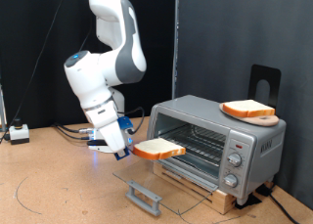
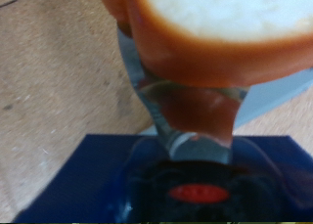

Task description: Make a piece of toast with the oven

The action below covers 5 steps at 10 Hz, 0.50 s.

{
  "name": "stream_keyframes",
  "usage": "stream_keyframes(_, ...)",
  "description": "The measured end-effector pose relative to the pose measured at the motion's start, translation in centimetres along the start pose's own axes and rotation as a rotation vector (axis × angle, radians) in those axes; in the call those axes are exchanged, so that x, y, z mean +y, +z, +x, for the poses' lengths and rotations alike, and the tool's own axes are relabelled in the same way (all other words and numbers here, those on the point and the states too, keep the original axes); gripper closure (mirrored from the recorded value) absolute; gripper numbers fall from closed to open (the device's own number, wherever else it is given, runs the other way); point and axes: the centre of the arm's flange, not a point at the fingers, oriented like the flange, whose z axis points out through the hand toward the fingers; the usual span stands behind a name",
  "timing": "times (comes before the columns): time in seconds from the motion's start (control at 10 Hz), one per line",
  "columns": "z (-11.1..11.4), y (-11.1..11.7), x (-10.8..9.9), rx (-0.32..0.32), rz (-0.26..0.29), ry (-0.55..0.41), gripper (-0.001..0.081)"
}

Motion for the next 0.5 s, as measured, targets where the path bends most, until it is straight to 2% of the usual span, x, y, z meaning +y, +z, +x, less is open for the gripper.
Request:
stream_keyframes(0.2, 2.7, 1.4, -1.9, -0.016, -0.033, -0.077, 0.0407)
stream_keyframes(0.5, 6.3, 2.9, -5.1, -0.005, -0.099, -0.168, 0.0407)
